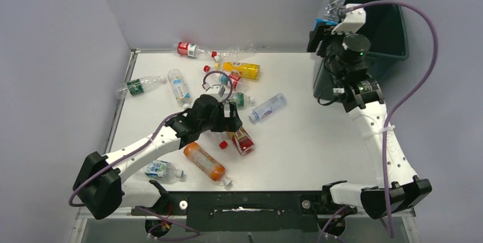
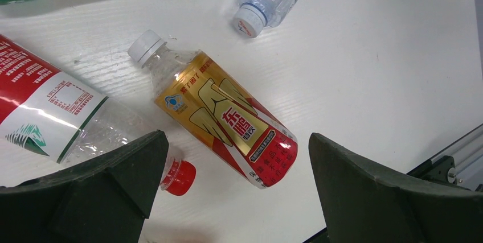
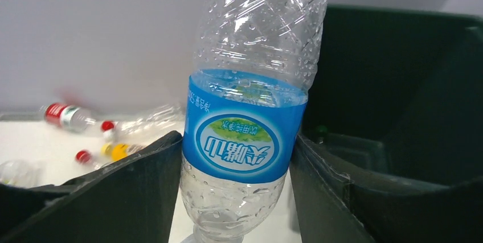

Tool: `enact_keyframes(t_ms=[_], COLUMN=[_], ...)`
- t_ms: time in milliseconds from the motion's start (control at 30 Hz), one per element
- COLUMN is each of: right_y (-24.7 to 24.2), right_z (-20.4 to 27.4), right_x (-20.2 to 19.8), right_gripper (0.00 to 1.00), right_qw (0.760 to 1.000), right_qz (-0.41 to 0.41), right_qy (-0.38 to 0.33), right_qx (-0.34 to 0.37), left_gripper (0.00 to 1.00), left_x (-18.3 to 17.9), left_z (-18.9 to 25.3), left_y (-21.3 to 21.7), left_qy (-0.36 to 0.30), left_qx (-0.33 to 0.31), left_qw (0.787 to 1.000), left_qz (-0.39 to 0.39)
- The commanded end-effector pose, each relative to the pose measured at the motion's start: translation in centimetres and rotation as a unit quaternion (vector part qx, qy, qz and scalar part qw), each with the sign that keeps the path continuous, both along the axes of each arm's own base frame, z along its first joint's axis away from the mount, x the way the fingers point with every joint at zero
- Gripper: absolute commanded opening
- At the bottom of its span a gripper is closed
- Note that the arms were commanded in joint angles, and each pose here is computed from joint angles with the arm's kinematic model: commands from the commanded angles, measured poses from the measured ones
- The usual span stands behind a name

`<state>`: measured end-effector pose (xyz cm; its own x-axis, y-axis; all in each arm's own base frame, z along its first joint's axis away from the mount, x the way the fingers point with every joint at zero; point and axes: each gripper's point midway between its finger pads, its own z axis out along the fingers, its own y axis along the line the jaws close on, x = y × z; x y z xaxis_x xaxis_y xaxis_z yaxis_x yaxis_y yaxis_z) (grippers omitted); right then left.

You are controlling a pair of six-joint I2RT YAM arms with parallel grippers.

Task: Put the plastic bottles in the bin
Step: Pick up the plastic bottle at the center of the board, then place the plastic bottle in the trash bin.

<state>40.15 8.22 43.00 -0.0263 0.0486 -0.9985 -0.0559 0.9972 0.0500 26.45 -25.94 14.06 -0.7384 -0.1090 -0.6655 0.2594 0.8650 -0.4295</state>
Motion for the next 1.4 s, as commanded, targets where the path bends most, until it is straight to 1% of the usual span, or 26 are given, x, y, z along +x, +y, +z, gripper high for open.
enact_keyframes(t_ms=[0, 133, 267, 400, 567, 667, 800, 967, 1067, 1133, 1367], right_y=[-4.7, -8.7, -12.6, -15.6, -17.8, -18.1, -17.4, -14.4, -12.4, -12.0, -13.6], right_z=[6.1, 7.7, 7.5, 6.2, 4.6, 4.0, 2.0, -1.2, -3.3, -4.5, -6.2], right_x=[-0.5, -0.6, 0.6, 3.1, 7.0, 9.0, 11.1, 12.3, 12.3, 11.9, 9.7], right_gripper=[0.63, 0.65, 0.65, 0.65, 0.65, 0.65, 0.64, 0.63, 0.64, 0.64, 0.67], right_qw=[0.997, 0.993, 0.991, 0.991, 0.992, 0.993, 0.996, 0.997, 0.996, 0.995, 0.993], right_qz=[-0.026, -0.064, -0.089, -0.096, -0.084, -0.072, -0.042, -0.001, 0.019, 0.02, 0.001], right_qy=[-0.075, -0.094, -0.094, -0.082, -0.061, -0.055, -0.023, 0.024, 0.059, 0.079, 0.11], right_qx=[-0.001, 0.005, 0.026, 0.054, 0.075, 0.075, 0.079, 0.074, 0.062, 0.059, 0.049], left_gripper=[0.98, 0.98, 0.98, 0.98, 0.98, 0.98, 0.98, 0.98, 0.98, 0.98, 0.98], left_x=[0.4, 0.2, 0.3, 0.1, -0.2, -0.5, -0.7, -0.9, -1.0, -1.0, -1.3], left_z=[2.8, 3.1, 3.6, 4.3, 4.7, 4.8, 4.9, 4.6, 4.4, 4.5, 3.9], left_y=[0.0, 0.2, 0.2, 0.4, 0.9, 1.1, 1.5, 1.8, 1.8, 1.8, 2.0], left_qy=[-0.039, -0.043, -0.046, -0.051, -0.054, -0.054, -0.054, -0.054, -0.052, -0.053, -0.048], left_qx=[-0.019, -0.02, -0.021, -0.022, -0.022, -0.024, -0.024, -0.026, -0.026, -0.026, -0.022], left_qw=[0.999, 0.999, 0.999, 0.998, 0.998, 0.998, 0.998, 0.998, 0.998, 0.998, 0.999], left_qz=[0.0, -0.001, -0.001, -0.001, 0.003, 0.004, 0.009, 0.013, 0.013, 0.013, 0.011])
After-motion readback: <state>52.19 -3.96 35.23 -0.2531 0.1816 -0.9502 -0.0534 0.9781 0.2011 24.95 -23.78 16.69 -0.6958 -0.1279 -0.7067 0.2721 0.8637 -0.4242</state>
